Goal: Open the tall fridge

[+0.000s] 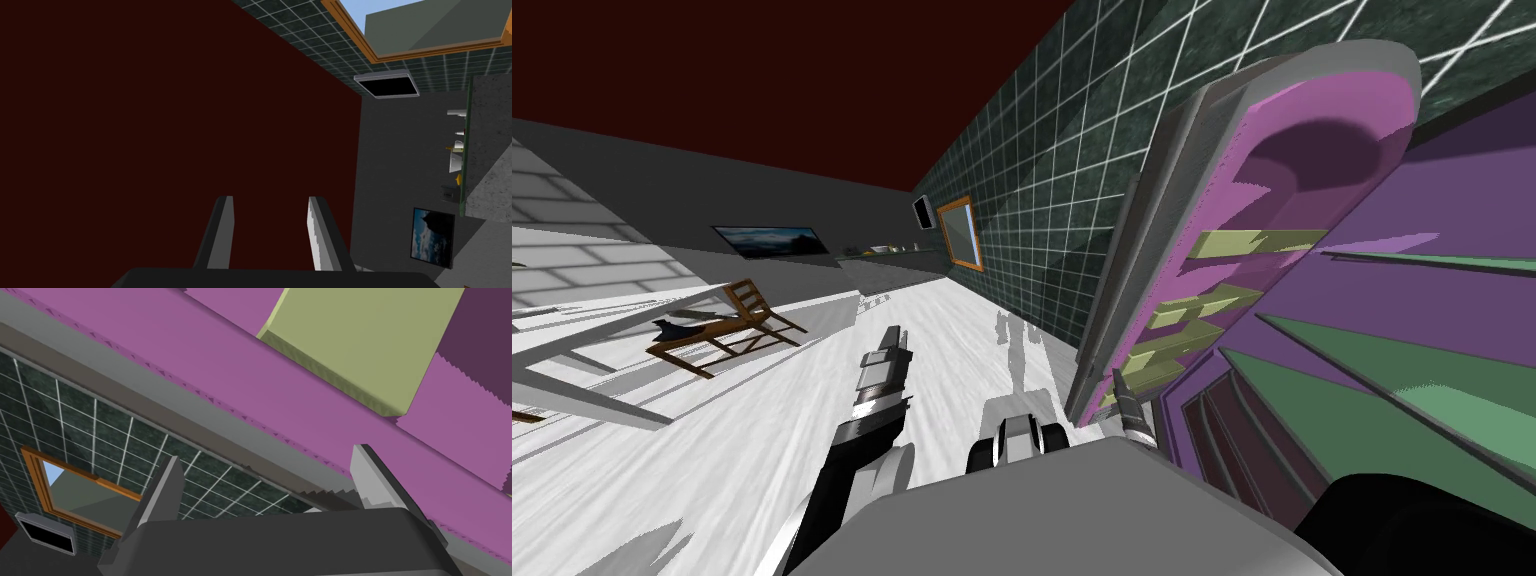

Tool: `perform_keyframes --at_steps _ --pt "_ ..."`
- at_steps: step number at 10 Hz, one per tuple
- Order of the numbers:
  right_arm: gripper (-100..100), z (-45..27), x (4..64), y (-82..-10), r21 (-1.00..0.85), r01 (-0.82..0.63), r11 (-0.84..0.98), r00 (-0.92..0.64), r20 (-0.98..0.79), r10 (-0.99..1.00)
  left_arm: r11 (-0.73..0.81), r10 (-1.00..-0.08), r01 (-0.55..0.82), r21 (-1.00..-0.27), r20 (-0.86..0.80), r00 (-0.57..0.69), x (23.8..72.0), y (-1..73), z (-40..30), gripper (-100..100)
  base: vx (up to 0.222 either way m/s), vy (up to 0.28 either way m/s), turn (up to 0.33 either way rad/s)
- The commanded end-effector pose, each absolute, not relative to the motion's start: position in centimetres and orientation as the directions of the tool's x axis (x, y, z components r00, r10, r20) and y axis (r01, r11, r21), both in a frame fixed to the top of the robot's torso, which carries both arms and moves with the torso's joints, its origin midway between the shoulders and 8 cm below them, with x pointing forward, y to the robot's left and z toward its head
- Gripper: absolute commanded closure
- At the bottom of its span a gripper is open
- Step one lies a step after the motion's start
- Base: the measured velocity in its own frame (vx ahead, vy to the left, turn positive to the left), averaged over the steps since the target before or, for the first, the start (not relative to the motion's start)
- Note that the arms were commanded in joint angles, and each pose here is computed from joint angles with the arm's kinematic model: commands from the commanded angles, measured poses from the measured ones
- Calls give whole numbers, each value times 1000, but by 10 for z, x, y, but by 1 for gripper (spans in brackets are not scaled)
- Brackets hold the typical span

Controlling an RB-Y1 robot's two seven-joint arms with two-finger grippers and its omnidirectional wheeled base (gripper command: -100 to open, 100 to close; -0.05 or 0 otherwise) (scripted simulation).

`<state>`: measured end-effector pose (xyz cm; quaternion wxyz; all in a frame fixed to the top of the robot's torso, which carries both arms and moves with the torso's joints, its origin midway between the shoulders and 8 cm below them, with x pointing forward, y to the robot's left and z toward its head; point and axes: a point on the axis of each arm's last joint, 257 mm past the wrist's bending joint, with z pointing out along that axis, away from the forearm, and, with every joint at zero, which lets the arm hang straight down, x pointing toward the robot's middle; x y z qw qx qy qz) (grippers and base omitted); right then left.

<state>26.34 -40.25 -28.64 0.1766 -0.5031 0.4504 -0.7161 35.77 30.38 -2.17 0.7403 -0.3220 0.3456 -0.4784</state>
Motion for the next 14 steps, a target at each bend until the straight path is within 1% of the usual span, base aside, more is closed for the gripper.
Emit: perform_keyframes --at_steps 1,5,9,14 --pt "-100 -282 253 -416 -845 -184 -503 -451 527 -721 335 -931 486 -807 -203 303 358 304 -22 0 175 45 -73" --pt "-100 -279 231 -435 -904 -156 -398 -526 417 -741 335 -931 486 -807 -203 303 358 304 -22 0 178 44 -85" --pt "-100 -276 214 -450 -936 -127 -329 -574 339 -745 335 -931 486 -807 -203 303 358 304 -22 0 143 46 -61" --pt "-100 -274 184 -471 -977 -63 -205 -661 195 -725 335 -931 486 -807 -204 303 358 304 -22 0 190 64 -86"
